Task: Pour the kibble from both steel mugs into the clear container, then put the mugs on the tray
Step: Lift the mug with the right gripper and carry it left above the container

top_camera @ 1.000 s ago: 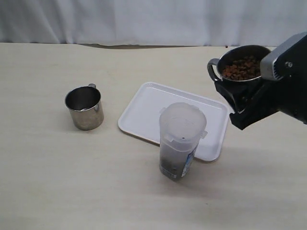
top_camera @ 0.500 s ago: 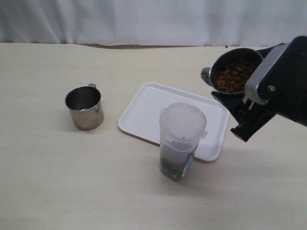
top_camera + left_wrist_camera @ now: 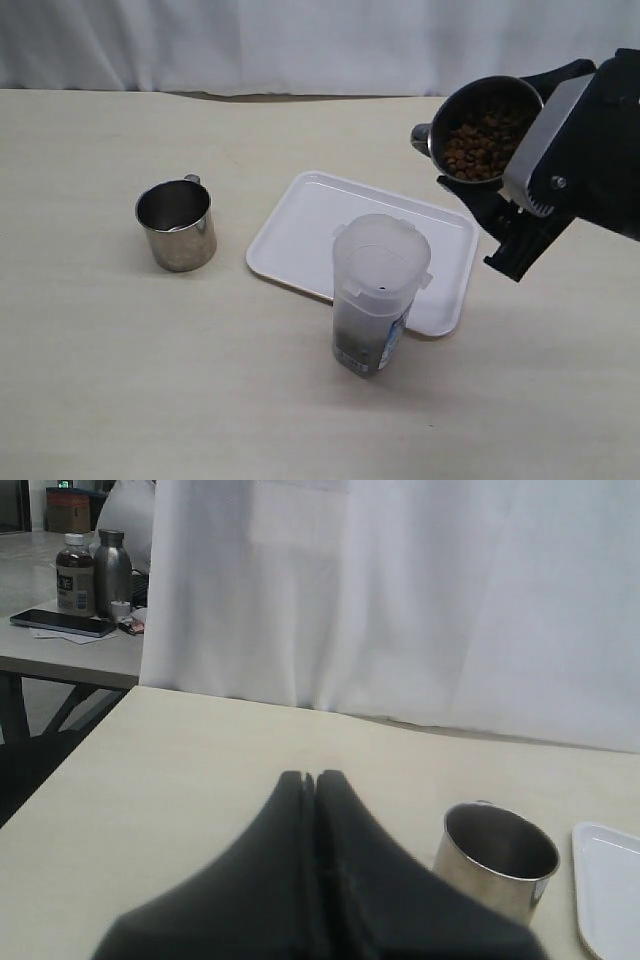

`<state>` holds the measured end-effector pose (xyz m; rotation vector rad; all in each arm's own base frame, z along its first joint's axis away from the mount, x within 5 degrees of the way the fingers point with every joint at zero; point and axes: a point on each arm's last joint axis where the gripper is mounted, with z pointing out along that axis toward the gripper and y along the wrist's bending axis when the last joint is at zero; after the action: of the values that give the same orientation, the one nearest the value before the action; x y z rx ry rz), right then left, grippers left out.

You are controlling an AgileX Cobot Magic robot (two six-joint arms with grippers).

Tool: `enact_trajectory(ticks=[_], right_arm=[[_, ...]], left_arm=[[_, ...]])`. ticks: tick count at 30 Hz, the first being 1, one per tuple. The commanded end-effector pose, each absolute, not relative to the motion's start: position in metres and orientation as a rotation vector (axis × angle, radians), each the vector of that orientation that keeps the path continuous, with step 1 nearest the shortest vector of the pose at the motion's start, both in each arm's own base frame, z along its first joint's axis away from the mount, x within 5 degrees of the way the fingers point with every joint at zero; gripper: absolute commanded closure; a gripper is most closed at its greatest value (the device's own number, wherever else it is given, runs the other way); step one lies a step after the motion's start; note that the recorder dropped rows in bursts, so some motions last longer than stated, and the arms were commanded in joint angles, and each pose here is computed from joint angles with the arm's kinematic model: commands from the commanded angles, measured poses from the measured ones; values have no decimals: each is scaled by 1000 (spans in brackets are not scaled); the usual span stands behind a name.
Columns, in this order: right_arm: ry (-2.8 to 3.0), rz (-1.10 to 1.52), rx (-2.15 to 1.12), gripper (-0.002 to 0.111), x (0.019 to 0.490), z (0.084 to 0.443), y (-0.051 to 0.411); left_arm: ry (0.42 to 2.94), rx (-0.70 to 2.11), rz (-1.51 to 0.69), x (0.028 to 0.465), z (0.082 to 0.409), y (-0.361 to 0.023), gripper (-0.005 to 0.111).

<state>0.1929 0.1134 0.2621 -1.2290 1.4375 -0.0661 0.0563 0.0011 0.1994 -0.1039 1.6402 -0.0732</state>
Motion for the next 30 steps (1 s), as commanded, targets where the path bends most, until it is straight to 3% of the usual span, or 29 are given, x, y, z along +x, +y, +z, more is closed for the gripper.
enact_trajectory(ticks=[1, 30], right_arm=[[1415, -31, -1210, 103, 192, 267, 116], [1165, -99, -1399, 103, 201, 264, 132]], left_arm=[[1632, -101, -85, 56, 199, 1, 107], [1632, -101, -85, 56, 199, 1, 107]])
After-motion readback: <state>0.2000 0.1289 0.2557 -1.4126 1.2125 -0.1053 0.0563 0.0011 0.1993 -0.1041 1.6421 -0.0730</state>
